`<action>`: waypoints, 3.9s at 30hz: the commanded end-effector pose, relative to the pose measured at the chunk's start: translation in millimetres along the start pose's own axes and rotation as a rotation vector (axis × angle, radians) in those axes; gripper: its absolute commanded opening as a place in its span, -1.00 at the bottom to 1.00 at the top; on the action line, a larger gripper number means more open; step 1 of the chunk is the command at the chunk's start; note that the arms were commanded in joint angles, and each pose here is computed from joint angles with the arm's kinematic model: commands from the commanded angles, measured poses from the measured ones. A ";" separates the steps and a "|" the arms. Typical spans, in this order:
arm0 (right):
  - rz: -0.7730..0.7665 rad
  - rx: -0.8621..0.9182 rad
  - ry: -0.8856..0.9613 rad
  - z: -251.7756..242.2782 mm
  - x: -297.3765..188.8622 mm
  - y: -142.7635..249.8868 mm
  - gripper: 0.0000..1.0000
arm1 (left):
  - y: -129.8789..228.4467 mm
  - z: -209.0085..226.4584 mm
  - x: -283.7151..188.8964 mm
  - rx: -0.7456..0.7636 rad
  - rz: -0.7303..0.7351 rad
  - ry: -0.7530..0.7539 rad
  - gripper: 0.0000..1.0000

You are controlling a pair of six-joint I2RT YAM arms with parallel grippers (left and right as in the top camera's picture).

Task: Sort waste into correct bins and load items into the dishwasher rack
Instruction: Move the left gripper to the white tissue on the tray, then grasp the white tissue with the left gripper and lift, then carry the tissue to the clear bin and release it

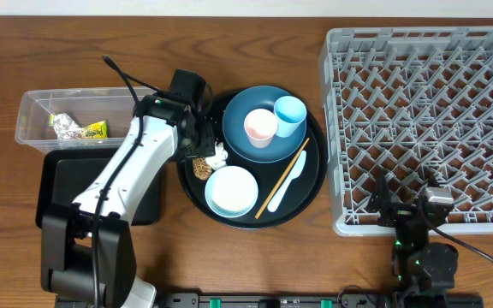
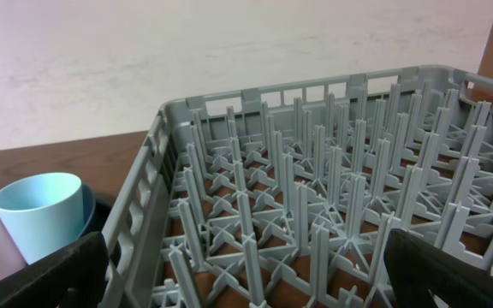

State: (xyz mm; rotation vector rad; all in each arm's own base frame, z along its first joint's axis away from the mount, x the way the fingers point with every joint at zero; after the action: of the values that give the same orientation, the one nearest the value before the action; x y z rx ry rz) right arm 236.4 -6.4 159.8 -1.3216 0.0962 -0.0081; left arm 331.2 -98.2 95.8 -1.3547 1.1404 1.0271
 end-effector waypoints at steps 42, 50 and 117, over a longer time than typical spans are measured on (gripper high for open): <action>0.004 -0.013 0.003 -0.1 0.0 1.5 0.98 | 10.8 -19.0 51.1 0.083 0.046 0.045 0.19; 0.004 -0.013 0.003 -0.1 0.0 1.5 0.98 | 10.1 -20.4 55.3 0.085 0.032 0.057 0.19; 0.004 -0.013 0.003 -0.1 0.0 1.5 0.99 | -86.1 19.0 -94.5 -0.037 -0.491 0.107 -0.88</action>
State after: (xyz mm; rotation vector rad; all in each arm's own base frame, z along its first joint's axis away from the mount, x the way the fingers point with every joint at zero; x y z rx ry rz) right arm 236.4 -6.4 159.9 -1.3216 0.0958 -0.0084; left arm 393.1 -96.1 172.9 -1.5958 0.9018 0.6399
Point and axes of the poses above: each gripper's point midway between its finger pads, its own x axis out along the fingers, its own z axis along the line the jaws close on, y = z × x, the point moved 1 cm from there along -x, back along the fingers, and after that the axes turned 6 degrees about x, right-handed, at the moved point
